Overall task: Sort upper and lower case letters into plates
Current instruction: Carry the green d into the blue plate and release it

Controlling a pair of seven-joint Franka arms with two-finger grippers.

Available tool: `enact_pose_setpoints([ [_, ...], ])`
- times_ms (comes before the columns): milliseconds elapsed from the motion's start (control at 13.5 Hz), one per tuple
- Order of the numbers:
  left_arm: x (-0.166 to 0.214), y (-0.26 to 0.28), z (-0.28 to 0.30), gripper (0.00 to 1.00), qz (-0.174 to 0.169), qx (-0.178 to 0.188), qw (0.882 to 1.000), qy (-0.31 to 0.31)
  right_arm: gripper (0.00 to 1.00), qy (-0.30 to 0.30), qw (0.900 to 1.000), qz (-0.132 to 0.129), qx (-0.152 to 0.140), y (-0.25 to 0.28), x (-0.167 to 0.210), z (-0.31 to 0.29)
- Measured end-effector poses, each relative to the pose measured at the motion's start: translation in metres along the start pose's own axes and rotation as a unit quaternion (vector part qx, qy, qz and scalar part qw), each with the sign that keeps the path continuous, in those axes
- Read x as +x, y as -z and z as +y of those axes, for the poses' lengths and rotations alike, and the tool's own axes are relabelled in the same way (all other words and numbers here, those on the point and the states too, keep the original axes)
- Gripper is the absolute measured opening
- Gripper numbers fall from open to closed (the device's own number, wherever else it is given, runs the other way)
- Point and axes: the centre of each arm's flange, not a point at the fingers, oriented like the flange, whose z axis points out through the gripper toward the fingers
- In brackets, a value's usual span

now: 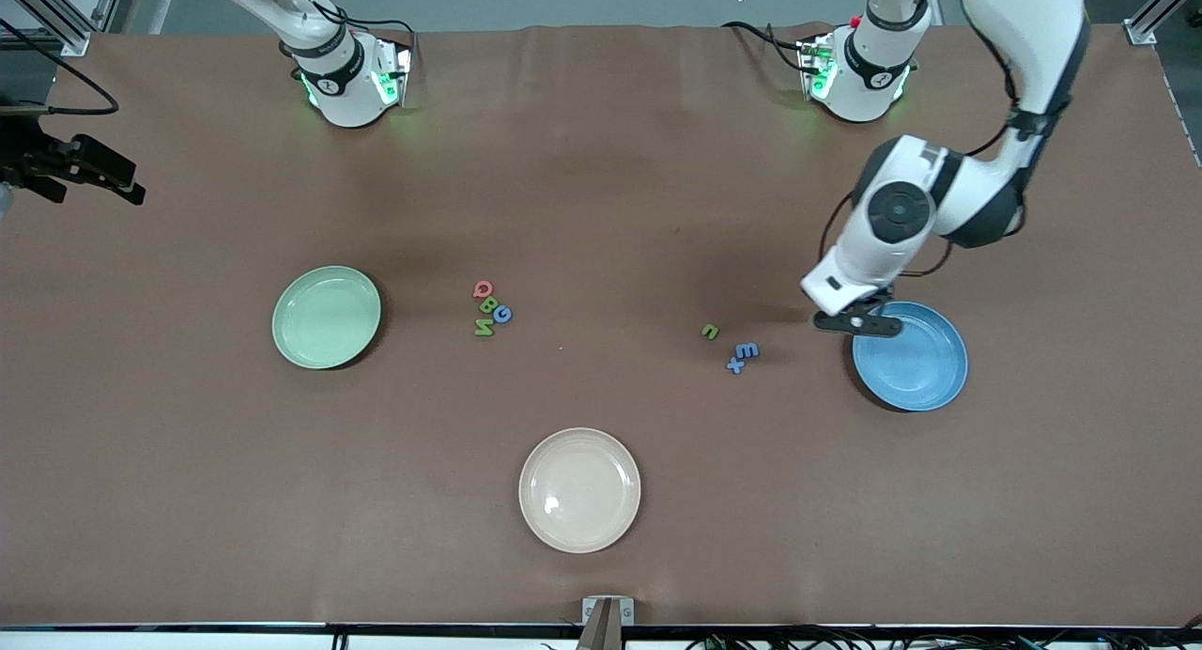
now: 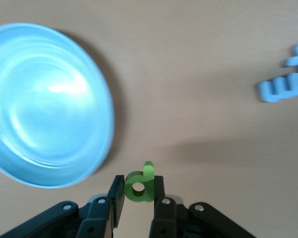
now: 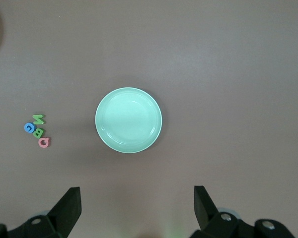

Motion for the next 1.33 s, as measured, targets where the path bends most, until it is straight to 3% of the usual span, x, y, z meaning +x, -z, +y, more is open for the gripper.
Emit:
enact_pose_setpoints([
  [445,0.01,-0.019,-0.098,0.28,-0.011,-0.013,1.0,-0.025,1.0,0.0,1.0,0.0,0.0,0.0,0.0,0.0],
  [1038,0.043,-0.07,-0.165,0.28,-0.012,0.006,0.999,-0.03,1.0,0.0,1.0,0.004,0.0,0.004,0.0,0.001],
  [1335,0.049,-0.086,-0.166,0.28,-0.002,-0.003,1.0,-0.031,1.0,-0.001,1.0,0.008,0.0,0.012,-0.001,0.001],
])
